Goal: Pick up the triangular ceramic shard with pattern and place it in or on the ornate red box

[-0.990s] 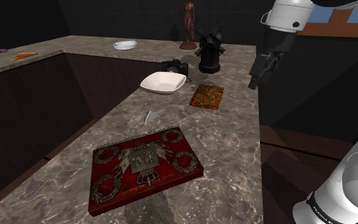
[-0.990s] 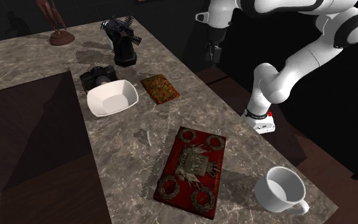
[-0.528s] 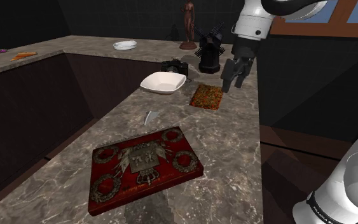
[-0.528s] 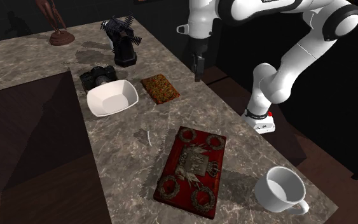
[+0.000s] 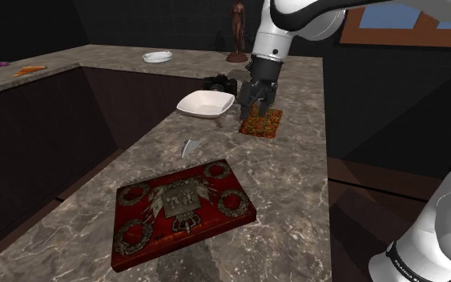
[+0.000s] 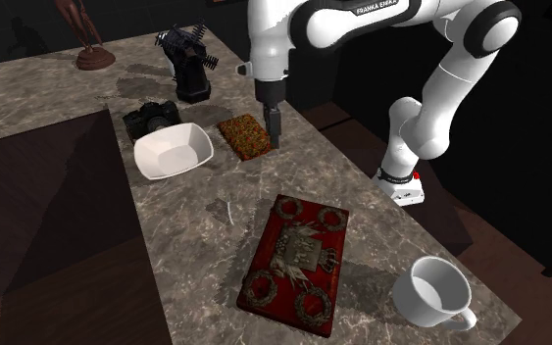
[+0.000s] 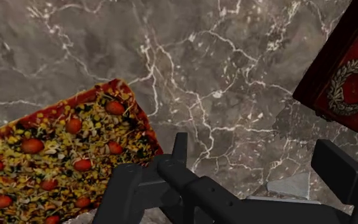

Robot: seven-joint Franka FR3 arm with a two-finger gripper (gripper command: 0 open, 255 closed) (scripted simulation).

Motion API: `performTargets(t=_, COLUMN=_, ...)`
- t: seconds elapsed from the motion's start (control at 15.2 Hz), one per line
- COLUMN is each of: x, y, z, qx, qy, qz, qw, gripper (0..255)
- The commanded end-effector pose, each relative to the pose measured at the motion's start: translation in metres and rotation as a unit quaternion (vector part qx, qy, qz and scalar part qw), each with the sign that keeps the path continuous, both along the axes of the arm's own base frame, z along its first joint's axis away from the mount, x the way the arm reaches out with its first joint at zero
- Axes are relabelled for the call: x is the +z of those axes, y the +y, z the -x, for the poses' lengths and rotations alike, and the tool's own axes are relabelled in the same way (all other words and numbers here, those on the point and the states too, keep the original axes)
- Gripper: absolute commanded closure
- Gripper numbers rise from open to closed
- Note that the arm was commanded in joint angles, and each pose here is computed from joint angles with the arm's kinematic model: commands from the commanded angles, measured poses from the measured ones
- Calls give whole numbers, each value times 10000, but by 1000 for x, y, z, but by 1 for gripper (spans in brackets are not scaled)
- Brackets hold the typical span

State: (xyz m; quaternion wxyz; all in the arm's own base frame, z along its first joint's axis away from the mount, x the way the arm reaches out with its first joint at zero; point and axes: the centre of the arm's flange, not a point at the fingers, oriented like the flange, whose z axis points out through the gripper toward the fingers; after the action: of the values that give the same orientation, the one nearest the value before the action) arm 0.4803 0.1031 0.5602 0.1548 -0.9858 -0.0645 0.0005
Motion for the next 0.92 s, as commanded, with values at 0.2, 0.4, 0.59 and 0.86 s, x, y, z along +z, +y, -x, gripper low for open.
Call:
performTargets(t=0.2, x=-20, y=35, z=-53, qx=152, qy=144, qz=-336, qw=9992, gripper=0)
performTargets(t=0.4, x=-31, y=57, z=-84, qx=244, qy=230, qz=-534, qw=9980, gripper=0)
performTargets(t=0.59, x=-41, y=81, z=-114, qx=335, qy=316, qz=-731, qw=9963, gripper=0)
performTargets(t=0.86, x=-57, y=101, z=-131, qx=393, qy=371, qz=-857, qw=9949, gripper=0)
